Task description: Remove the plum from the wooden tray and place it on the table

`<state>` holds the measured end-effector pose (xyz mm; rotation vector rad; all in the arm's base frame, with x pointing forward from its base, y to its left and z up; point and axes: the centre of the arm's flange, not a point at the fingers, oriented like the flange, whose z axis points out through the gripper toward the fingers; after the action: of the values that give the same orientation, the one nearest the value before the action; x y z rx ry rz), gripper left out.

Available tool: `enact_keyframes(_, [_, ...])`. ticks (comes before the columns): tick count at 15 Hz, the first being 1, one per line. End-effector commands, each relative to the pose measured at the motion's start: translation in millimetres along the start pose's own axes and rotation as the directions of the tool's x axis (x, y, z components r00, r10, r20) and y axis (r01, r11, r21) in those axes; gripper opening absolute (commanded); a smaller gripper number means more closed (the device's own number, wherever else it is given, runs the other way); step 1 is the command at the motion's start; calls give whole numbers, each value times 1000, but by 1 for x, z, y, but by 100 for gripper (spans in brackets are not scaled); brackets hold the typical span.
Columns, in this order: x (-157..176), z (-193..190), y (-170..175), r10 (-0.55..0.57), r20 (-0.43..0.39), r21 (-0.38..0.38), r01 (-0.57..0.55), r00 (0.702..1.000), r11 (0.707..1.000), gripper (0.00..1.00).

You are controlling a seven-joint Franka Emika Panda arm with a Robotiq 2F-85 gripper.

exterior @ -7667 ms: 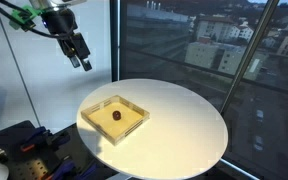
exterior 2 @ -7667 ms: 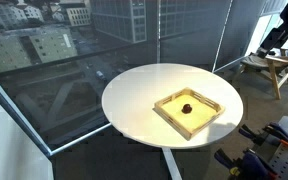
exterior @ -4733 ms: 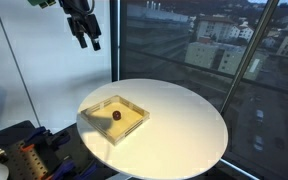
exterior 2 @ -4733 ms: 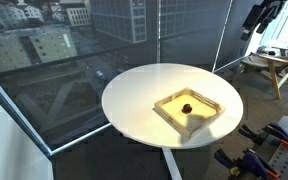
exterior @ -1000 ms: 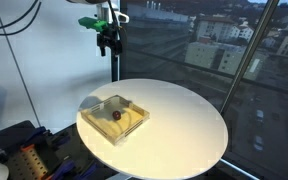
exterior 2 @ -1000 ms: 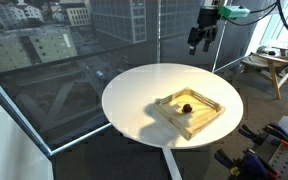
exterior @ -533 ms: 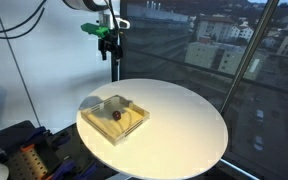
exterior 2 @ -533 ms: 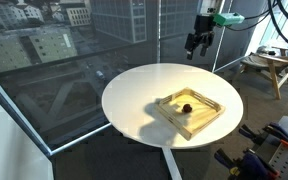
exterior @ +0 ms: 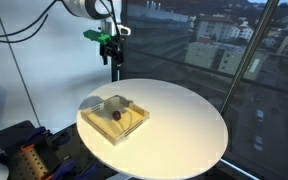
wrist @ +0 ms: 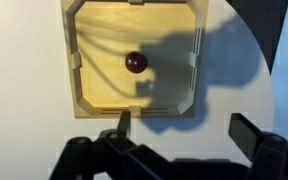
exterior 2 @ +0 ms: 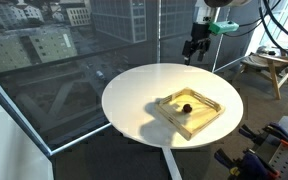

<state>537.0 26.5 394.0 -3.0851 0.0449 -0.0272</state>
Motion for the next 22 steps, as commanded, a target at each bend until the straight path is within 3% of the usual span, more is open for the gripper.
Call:
enact_keyframes(1, [8,6,-1,10,-10,-14,-10,1000,1000,100])
enact_keyframes(22, [19,87,13,35,-19,-59,-36,999,998,100])
